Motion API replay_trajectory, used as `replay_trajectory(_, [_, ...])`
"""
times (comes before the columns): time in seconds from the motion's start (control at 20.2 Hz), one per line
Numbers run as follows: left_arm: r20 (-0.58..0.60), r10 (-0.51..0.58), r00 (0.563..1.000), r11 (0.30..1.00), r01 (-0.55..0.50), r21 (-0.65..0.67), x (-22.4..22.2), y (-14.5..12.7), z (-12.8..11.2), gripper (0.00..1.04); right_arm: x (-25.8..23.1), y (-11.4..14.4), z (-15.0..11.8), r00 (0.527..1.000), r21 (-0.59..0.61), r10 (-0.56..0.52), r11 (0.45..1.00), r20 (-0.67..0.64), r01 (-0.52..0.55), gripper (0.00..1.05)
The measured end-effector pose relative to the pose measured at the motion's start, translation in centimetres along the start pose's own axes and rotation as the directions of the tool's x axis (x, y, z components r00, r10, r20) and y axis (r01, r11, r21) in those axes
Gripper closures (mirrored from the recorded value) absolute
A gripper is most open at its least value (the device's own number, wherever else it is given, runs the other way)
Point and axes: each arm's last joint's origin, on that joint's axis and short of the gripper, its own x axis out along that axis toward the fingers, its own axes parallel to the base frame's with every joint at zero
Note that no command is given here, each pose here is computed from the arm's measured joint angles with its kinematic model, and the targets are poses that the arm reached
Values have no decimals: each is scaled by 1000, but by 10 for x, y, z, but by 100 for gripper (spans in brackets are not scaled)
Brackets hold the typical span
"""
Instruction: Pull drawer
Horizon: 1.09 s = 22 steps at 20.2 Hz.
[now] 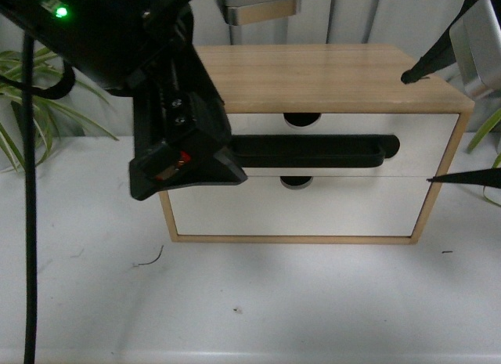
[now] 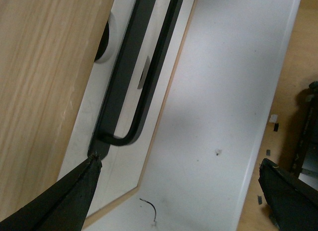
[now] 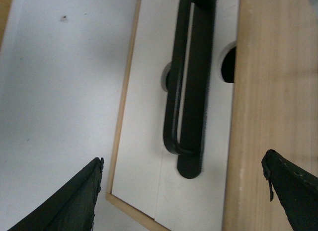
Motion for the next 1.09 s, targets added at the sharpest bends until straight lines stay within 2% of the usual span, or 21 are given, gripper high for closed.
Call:
replay_trajectory(0.4, [8,-62,998,997,61,51,29,-2,13,7,30,7,-3,996,-39,84,996,-22,-85,6])
replay_trajectory(0.59, [16,-60,998,997,59,58,42,0,14,7,42,8,-5,995,-44,101,994,-28,-102,6])
replay_trajectory(1.09, [31,-61,998,997,60,42,62,0,13,7,65,-7,-6,996,-91,82,992,-21,-84,6])
